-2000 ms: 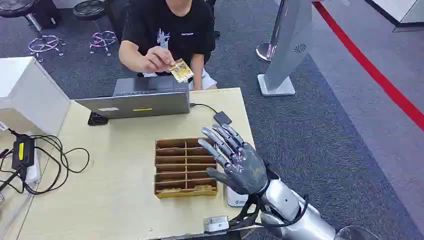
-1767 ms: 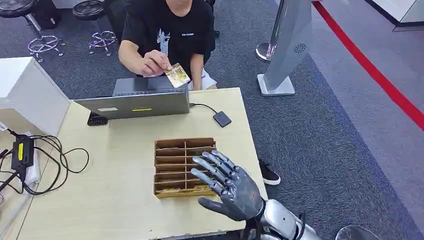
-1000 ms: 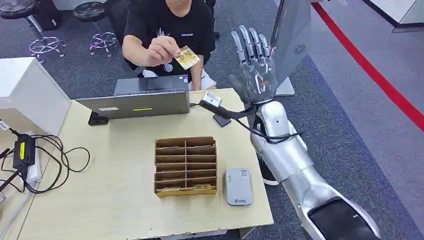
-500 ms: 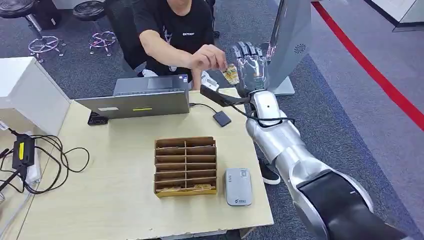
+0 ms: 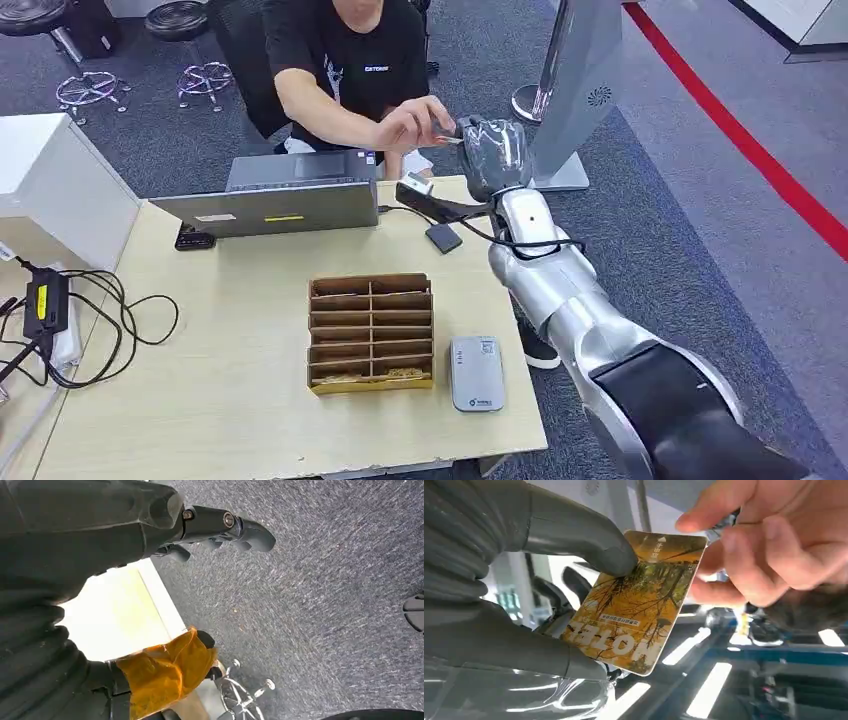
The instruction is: Pass the card to the sensor for recognition and then transmit it.
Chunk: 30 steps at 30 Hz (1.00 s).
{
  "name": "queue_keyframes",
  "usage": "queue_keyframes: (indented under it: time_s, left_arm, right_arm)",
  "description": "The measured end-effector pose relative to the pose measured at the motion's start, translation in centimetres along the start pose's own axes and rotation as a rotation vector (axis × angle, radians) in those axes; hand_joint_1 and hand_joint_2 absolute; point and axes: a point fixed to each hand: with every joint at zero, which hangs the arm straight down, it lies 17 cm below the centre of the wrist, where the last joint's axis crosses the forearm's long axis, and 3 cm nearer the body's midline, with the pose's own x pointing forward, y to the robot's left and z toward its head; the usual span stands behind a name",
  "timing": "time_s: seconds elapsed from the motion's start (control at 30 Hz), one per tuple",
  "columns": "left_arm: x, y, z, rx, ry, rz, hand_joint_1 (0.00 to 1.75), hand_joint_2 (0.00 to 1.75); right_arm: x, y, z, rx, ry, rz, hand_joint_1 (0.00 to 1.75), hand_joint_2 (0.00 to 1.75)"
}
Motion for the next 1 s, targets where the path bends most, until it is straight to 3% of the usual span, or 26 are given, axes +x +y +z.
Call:
queue_keyframes:
  time_s: [0.13,0.33,0.53,0.67,0.8,1.0]
  left_arm:
    - [-0.3,-0.3,-0.1,0.000,-0.006,0.018,0.00,1.75]
    - [-1.2,-1.0,-0.3,-0.011,-0.006,0.088,0.00,1.75]
    - [-2.2,-1.4,-0.4,-0.016,0.011,0.187,0.00,1.75]
    - [-2.5,-1.5,-0.5,-0.017,0.015,0.234,0.00,1.75]
    - [-2.6,-1.5,-0.5,-0.018,0.017,0.254,0.00,1.75]
    - [-3.1,-1.6,-0.5,-0.017,0.027,0.293,0.00,1.75]
  right_arm:
    - [2.6,1.0,1.2,0.000,-0.089,-0.037,1.75,1.75]
    - [4.8,2.2,4.9,0.009,-0.083,-0.401,1.75,1.75]
    - [4.7,0.4,10.8,-0.006,-0.115,-0.717,1.75,1.75]
    - [3.3,-0.7,15.2,0.002,-0.148,-0.751,1.75,1.75]
    - [1.9,-1.8,17.3,-0.002,-0.157,-0.737,1.75,1.75]
    - [2.0,-1.8,23.2,0.130,-0.247,-0.813,1.75,1.75]
